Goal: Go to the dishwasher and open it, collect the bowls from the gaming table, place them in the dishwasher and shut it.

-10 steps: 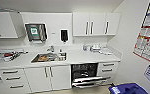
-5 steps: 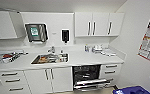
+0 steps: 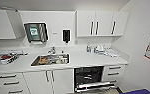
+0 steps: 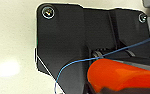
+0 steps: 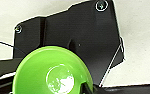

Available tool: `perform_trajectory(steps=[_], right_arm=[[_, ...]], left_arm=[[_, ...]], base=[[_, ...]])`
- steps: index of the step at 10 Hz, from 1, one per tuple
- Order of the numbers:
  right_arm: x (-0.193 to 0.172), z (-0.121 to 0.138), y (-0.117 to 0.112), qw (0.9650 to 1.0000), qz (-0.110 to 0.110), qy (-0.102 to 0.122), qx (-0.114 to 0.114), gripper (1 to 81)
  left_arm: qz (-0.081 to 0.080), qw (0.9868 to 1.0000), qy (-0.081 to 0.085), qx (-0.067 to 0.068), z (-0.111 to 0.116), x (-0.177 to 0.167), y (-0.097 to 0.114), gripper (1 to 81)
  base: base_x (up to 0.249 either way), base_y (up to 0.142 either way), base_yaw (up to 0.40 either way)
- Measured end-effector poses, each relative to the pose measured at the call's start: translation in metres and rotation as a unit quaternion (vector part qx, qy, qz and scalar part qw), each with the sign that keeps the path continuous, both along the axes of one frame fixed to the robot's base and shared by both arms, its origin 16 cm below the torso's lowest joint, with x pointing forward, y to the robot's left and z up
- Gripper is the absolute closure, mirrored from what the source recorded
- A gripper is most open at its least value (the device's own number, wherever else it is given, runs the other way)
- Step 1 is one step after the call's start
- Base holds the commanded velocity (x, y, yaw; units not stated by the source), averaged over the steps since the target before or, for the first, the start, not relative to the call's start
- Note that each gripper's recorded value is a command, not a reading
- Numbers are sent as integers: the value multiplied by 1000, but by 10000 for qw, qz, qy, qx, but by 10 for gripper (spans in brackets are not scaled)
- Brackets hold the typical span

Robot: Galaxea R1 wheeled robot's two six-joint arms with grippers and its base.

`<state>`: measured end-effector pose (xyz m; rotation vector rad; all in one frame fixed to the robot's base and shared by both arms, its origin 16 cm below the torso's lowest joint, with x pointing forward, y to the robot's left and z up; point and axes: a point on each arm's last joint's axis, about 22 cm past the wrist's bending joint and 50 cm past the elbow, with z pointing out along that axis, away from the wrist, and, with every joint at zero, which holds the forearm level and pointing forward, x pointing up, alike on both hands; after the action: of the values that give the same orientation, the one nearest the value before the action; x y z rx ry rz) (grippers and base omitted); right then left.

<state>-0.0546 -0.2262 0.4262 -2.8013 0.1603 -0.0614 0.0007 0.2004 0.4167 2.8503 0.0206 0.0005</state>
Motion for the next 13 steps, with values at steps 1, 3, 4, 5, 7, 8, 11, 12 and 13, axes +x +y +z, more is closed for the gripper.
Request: perform_trajectory(steps=[1, 3, 4, 5, 7, 8, 11, 12, 13], right_arm=[[1, 0, -2, 10000, 0, -10, -10, 811], [-26, 0, 4, 9999, 18, 157, 23, 811], [-31, 0, 3, 9998, 26, 196, 16, 811], [-23, 0, 0, 9999, 18, 136, 3, 811], [-6, 0, 0, 10000, 5, 8, 4, 811], [-10, 0, 1, 10000, 7, 40, 7, 811], [-16, 0, 1, 10000, 9, 85, 5, 811], [-15, 0, 1, 10000, 8, 75, 7, 811], [-13, 0, 1, 10000, 7, 70, 4, 811]], left_arm=[[1, 10000, -14, -1, 0, 2, 0, 811], [-10, 9999, 131, -10, -1, -23, -1, 811], [-14, 9998, 174, -14, -1, -27, -1, 811], [-9, 9999, 111, -20, 0, -19, -2, 811], [-3, 10000, -4, -20, 0, -2, -3, 811], [-2, 10000, 0, -15, 0, -2, -3, 811], [-5, 10000, 60, -22, 0, -11, -3, 811], [-2, 10000, 36, -17, 0, -8, -3, 811], [-4, 10000, 50, -19, 0, -9, -3, 811]], base=[[126, 0, 0], [126, 0, 0], [167, 0, 0], [167, 0, 0], [167, 0, 0], [167, 0, 0], [167, 0, 0], [163, 0, 0], [156, 0, 0]])
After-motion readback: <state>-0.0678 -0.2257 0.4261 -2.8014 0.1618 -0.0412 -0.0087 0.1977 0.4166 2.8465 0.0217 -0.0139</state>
